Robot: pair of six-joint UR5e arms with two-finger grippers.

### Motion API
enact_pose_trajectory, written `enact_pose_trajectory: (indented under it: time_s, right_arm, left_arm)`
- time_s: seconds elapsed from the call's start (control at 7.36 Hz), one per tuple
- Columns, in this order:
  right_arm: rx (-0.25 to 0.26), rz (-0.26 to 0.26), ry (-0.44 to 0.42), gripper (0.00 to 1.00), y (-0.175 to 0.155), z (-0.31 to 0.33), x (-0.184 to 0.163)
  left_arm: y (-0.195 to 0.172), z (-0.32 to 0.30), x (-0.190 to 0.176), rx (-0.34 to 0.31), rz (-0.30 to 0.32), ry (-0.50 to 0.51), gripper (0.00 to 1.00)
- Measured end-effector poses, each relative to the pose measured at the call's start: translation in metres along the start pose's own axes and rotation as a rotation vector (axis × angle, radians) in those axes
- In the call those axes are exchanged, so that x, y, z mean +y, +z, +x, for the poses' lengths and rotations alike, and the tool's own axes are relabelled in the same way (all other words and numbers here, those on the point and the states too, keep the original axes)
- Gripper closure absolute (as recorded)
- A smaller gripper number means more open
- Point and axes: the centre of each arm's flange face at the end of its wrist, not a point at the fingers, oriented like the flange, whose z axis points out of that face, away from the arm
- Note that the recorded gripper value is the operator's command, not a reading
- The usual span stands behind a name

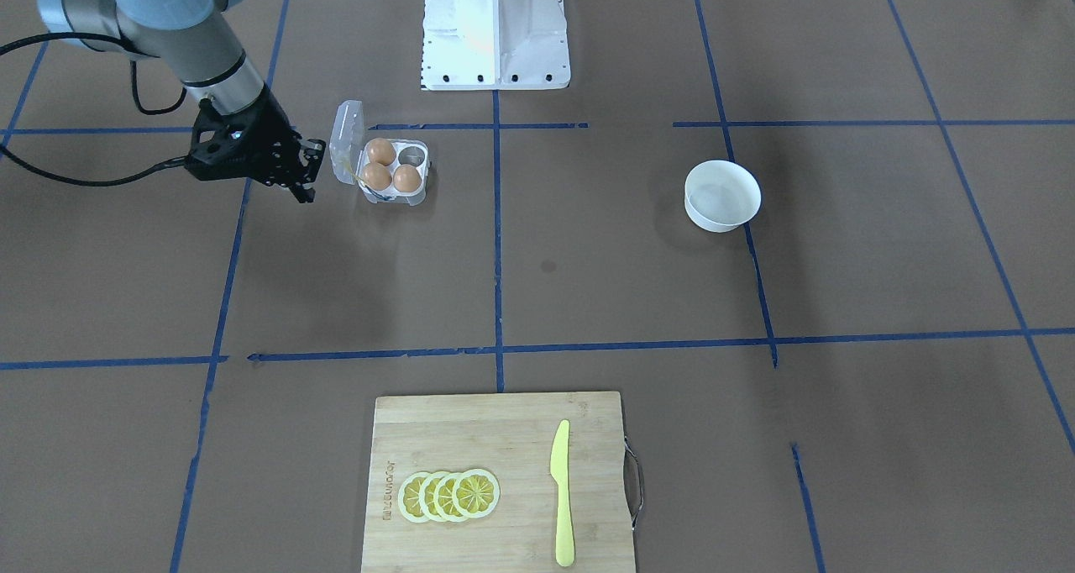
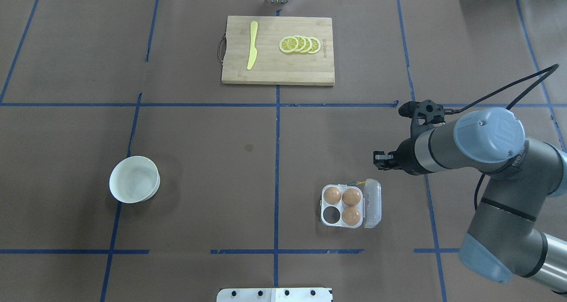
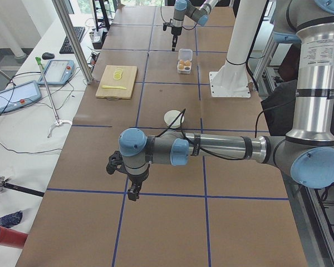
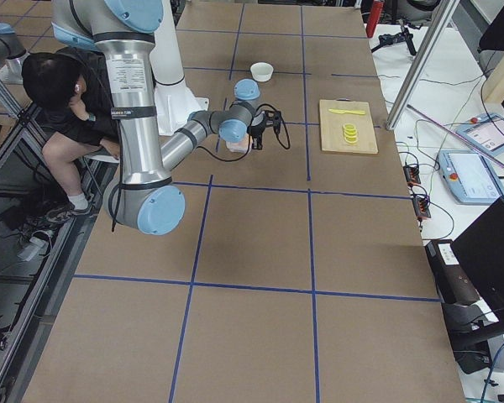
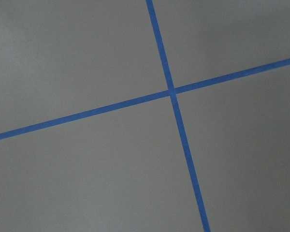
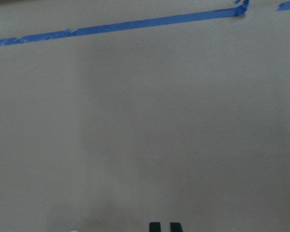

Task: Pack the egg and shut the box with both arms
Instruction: 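Move the right gripper over the open lid of the egg box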

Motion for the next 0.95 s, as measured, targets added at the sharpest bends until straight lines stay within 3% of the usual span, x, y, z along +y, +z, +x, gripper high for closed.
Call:
enact_pose_trajectory:
  time_s: [0.27,0.95]
  right_arm:
    - [-0.054,0.004,0.019,0.79,-0.004,-0.038,0.016]
    - [-0.102,0.023,0.016,0.78,-0.013,-0.068,0.021]
  left_arm:
    - [0.0,0.001,-0.001,0.006,0.003,0.002,0.0]
    - [-0.001,0.002,-0.001,0.013,0.005,0.002,0.0]
